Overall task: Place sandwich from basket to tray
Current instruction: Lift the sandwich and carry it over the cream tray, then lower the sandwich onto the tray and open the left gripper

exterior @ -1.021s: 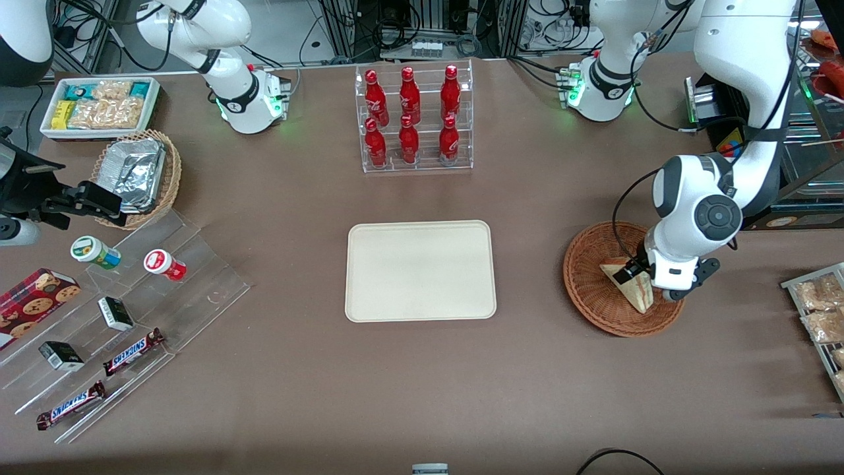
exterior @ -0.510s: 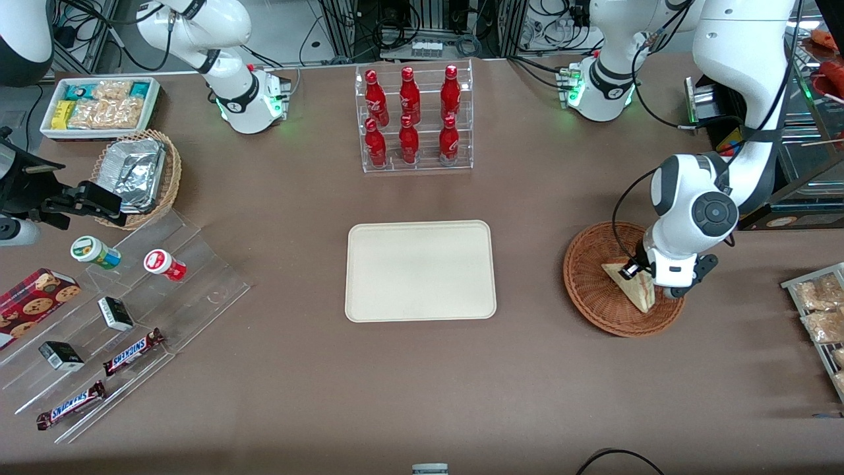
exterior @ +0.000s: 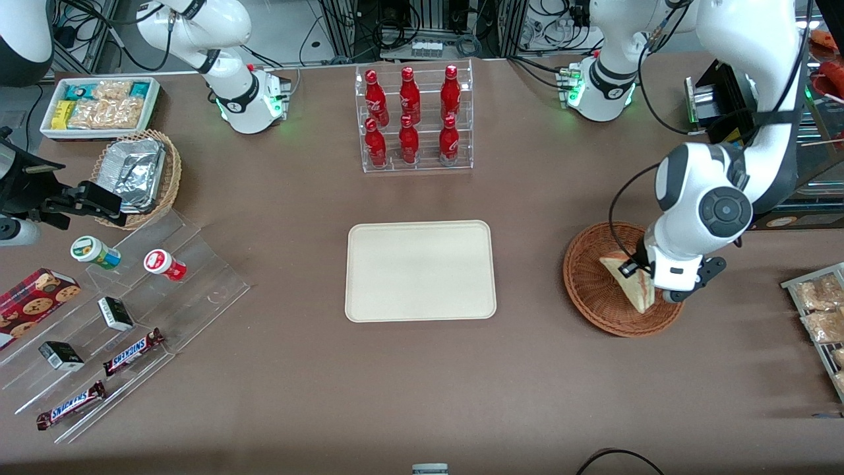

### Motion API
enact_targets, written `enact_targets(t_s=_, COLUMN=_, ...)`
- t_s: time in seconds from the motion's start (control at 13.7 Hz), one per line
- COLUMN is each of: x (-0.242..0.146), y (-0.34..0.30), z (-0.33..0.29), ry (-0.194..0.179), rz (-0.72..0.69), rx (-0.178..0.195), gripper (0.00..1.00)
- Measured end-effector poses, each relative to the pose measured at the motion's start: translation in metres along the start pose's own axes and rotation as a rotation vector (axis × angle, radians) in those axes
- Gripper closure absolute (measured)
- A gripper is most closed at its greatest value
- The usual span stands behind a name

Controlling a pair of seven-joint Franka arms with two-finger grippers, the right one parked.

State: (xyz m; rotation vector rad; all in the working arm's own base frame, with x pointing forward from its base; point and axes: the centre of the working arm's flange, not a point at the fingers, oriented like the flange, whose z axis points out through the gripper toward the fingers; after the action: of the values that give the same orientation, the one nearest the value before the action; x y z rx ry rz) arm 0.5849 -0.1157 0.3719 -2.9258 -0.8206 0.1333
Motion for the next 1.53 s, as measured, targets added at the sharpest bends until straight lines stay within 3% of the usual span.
enact_targets(t_s=0.22, x=-0.046, y=0.059, z=-0.07, ry=0.046, rz=0.117, rx=-0.03, gripper=0.85)
enact_targets(t_s=0.44, x=-0.103, y=0.116, z=-0.082, ry=0.067, rz=0.241, rx=-0.053, gripper=0.85)
enact_targets(t_s=0.73, x=-0.181, y=0.214, z=-0.044, ry=0.079, rz=0.386, rx=-0.059, gripper=0.85)
enact_targets(t_s=1.02, x=-0.242, y=0.287, z=0.02, ry=0.112, rz=0.462, rx=-0.111, gripper=0.85)
enact_targets(t_s=1.53, x=-0.267, y=0.324, z=0.076, ry=0.147, rz=0.442, rx=-0.078, gripper=0.85)
